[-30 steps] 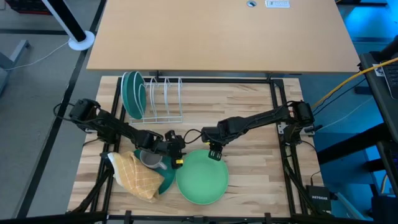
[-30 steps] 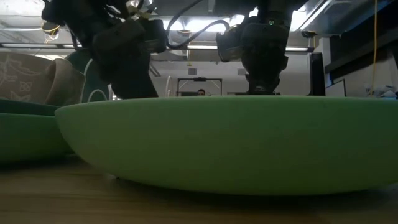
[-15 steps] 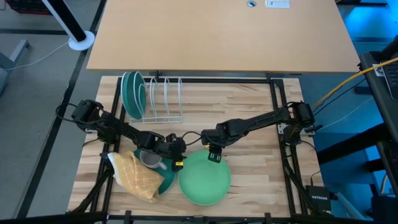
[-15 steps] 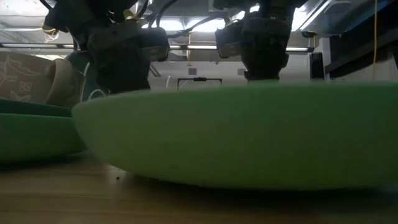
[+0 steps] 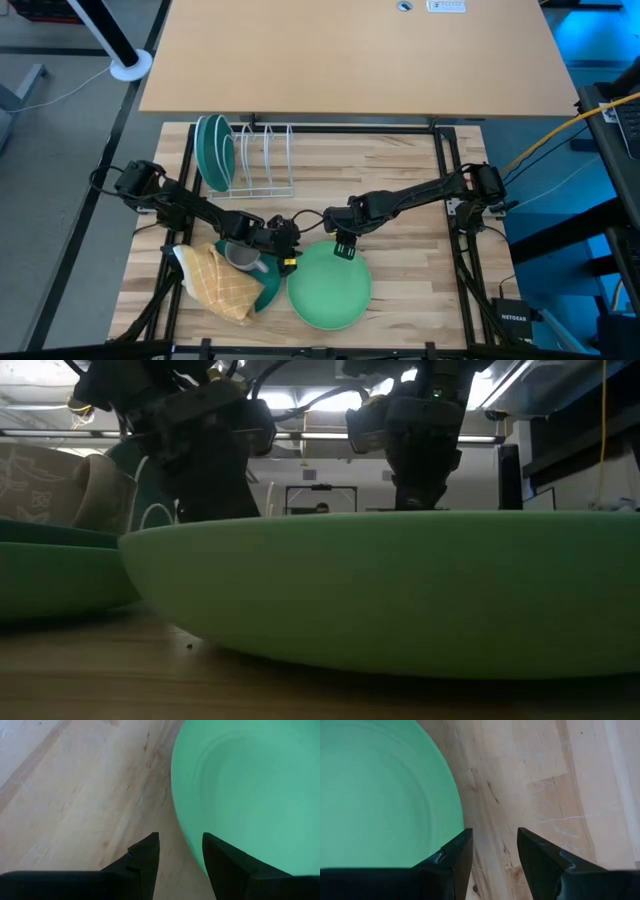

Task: Sort dishes
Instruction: Put the right light green plate into the dish rack

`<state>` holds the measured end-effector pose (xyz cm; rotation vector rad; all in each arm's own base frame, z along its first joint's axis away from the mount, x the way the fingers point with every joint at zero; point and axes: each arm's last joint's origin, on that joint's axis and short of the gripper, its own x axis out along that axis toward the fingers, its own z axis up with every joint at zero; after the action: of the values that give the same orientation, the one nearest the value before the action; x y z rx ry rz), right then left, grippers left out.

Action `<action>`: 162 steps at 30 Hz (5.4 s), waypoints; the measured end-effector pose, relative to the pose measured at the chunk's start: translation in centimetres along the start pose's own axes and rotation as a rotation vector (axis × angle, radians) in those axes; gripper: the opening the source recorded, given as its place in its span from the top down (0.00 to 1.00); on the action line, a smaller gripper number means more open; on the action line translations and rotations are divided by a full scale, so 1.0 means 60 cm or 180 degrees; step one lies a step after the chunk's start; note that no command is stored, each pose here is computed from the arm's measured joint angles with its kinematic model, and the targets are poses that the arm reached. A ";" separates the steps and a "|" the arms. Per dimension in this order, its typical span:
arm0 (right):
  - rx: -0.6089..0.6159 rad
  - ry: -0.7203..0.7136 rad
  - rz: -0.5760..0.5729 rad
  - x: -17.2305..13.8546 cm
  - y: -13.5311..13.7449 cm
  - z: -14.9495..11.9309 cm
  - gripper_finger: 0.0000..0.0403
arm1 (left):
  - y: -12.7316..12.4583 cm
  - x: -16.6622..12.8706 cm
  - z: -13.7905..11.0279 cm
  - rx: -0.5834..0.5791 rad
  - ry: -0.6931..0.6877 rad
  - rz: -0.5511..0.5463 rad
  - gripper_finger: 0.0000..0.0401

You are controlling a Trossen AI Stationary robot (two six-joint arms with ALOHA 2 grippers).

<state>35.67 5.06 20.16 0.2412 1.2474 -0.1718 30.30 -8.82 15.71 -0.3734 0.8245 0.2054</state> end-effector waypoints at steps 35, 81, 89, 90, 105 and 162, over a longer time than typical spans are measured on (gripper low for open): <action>-0.0002 -0.0002 0.0004 0.000 0.000 0.000 0.61 | -0.012 0.032 -0.021 -0.0143 0.0127 -0.0137 0.65; -0.0744 -0.0741 -0.2024 -0.333 -0.014 0.076 0.61 | 0.064 -0.178 0.097 -0.0002 -0.1258 0.0537 1.00; -0.0372 -0.1952 -0.2588 -0.476 -0.034 0.068 0.61 | 0.103 -0.310 0.095 -0.0172 -0.2046 0.1286 1.00; -0.0292 -0.2091 -0.2566 -0.488 -0.038 0.065 0.61 | 0.108 -0.322 0.094 -0.0177 -0.2144 0.1415 1.00; -0.0544 -0.2538 -0.1077 -0.490 -0.095 0.129 0.61 | 0.151 -0.426 0.078 -0.0287 -0.2563 0.3714 1.00; -0.1317 -0.3740 -0.0676 -0.194 -0.458 0.372 0.61 | 0.192 -0.467 0.129 -0.0280 -0.2038 0.4616 1.00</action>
<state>45.37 -27.50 35.46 -0.3341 0.1128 -0.1882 13.21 3.86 38.64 0.2837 0.3043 1.6216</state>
